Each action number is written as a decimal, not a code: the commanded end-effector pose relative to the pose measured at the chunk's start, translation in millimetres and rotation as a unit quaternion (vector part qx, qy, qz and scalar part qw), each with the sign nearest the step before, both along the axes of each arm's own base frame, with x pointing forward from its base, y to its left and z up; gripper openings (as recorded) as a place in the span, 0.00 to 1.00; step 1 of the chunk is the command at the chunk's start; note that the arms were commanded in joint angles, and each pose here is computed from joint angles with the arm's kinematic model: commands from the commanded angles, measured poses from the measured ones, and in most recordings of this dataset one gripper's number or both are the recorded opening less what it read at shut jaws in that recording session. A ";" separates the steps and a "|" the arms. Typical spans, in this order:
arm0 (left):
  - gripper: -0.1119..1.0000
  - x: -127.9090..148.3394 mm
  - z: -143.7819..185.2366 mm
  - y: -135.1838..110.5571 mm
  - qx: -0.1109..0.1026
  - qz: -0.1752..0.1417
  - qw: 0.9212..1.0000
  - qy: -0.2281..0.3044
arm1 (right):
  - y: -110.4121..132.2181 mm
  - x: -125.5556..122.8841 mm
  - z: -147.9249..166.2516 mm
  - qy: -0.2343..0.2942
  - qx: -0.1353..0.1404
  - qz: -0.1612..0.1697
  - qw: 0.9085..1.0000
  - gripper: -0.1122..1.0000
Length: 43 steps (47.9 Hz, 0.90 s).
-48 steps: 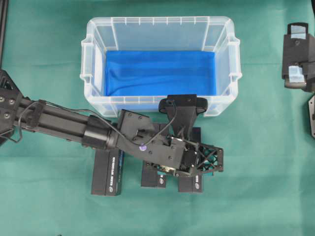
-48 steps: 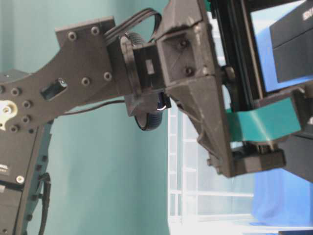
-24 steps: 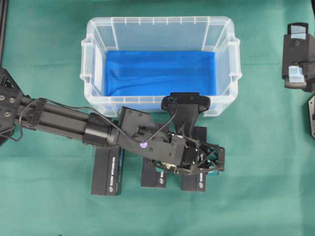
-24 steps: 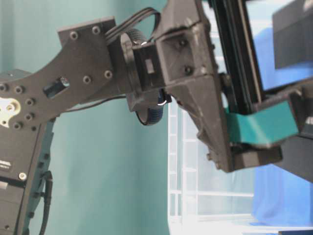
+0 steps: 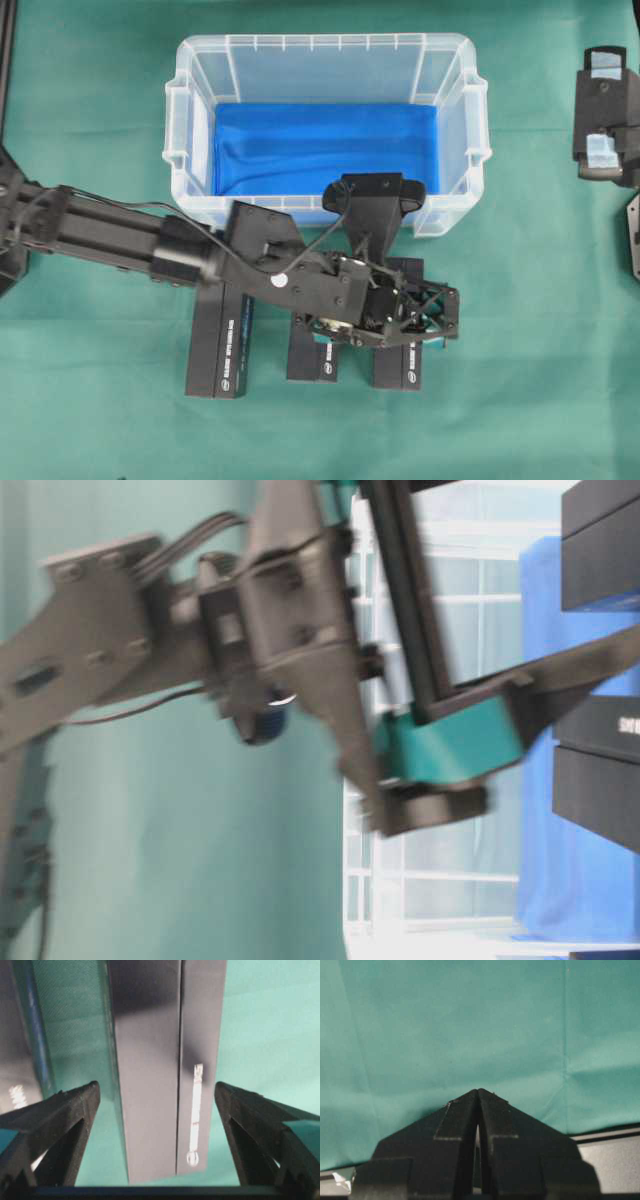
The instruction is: Take the box out of the case with the left arm.
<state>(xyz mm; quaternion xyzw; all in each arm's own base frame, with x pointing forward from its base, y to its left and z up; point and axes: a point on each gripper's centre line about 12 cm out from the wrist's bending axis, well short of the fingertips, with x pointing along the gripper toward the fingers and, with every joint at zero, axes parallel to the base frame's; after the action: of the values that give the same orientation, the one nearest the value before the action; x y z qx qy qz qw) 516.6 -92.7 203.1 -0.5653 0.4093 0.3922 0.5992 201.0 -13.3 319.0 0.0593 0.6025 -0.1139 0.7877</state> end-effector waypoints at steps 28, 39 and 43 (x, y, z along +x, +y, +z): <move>0.94 -24.2 142.9 21.4 0.021 -0.039 0.998 -0.036 | -0.2 0.5 3.4 -0.005 -0.001 0.001 1.000 0.12; 0.93 -29.1 147.7 21.4 0.033 -0.067 0.996 -0.038 | -0.2 0.2 3.7 -0.006 -0.001 0.000 1.000 0.12; 0.93 -36.5 153.5 20.4 0.038 -0.081 0.995 -0.037 | -0.2 -0.1 4.0 -0.007 -0.001 -0.001 1.000 0.12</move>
<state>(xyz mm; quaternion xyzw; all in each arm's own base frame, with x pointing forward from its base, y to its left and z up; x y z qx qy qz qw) 495.4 -72.8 322.2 -0.5118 0.4326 0.3588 0.6497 200.8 -13.6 319.0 0.0597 0.6030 -0.1146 0.7872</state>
